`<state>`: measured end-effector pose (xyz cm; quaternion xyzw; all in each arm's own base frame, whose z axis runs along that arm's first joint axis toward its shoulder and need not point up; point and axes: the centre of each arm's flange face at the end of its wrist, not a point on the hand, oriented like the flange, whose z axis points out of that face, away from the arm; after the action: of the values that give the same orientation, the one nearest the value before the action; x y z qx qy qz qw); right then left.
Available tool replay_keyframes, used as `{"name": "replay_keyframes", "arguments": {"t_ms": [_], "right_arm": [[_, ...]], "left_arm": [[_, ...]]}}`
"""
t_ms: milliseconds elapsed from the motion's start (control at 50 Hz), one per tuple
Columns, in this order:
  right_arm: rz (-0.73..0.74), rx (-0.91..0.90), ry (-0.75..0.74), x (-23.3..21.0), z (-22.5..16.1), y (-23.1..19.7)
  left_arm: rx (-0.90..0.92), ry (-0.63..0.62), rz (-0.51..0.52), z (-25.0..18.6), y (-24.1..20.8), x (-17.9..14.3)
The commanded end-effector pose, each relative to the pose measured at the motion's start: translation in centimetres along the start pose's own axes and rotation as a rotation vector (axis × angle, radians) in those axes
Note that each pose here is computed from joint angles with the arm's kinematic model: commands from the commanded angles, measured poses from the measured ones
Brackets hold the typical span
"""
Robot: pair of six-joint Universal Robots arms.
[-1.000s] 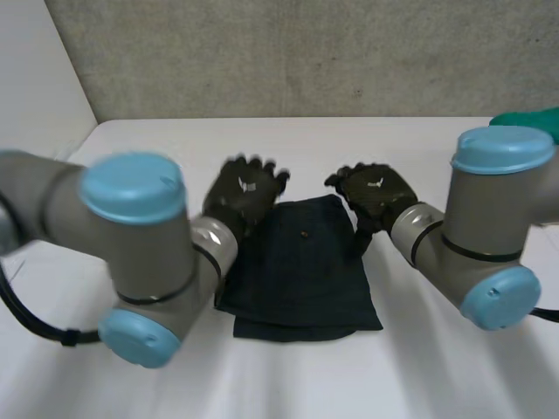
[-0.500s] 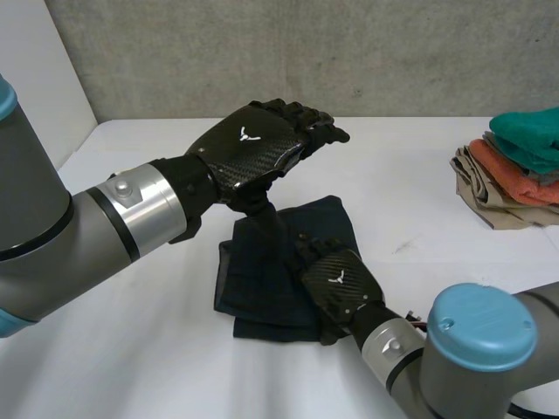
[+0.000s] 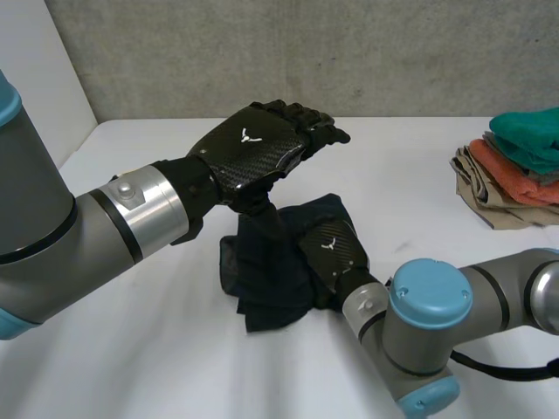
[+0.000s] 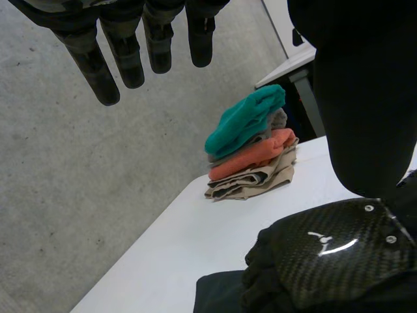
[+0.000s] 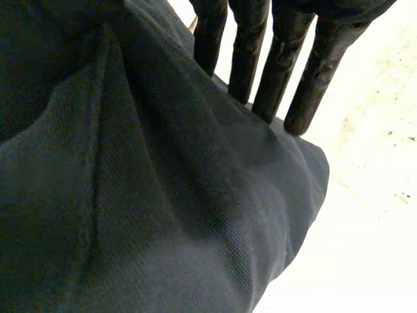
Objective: Fold the laundry.
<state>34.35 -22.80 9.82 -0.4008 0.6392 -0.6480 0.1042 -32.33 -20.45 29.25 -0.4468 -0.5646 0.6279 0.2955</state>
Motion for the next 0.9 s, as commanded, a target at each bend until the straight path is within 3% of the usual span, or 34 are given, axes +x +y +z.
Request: {"name": "replay_keyframes", "arguments": {"t_ms": [20,360,520,680,780,900], "right_arm": [[0.005,0.055,0.021,0.7,1.4,-1.4],[0.000,0.097,0.033,4.0,6.3,-3.0],[-0.067,0.341,0.233,15.7,8.9,-9.7],[-0.124,0.567,0.341,26.5,8.0,-15.2],[-0.132,0.635,0.424,34.7,6.0,-14.9],[-0.184,0.607,0.462,40.7,4.2,-11.0]], "left_arm": [[0.003,-0.004,0.002,0.0,-0.1,-0.1],[-0.001,-0.038,0.004,-0.2,0.0,-1.3],[0.008,-0.103,0.019,-0.7,-0.8,-2.3],[0.016,-0.121,0.007,-0.9,-1.0,-2.8],[0.015,-0.120,-0.001,-0.9,-1.0,-2.8],[0.014,-0.119,-0.002,-0.9,-1.0,-2.7]]}}
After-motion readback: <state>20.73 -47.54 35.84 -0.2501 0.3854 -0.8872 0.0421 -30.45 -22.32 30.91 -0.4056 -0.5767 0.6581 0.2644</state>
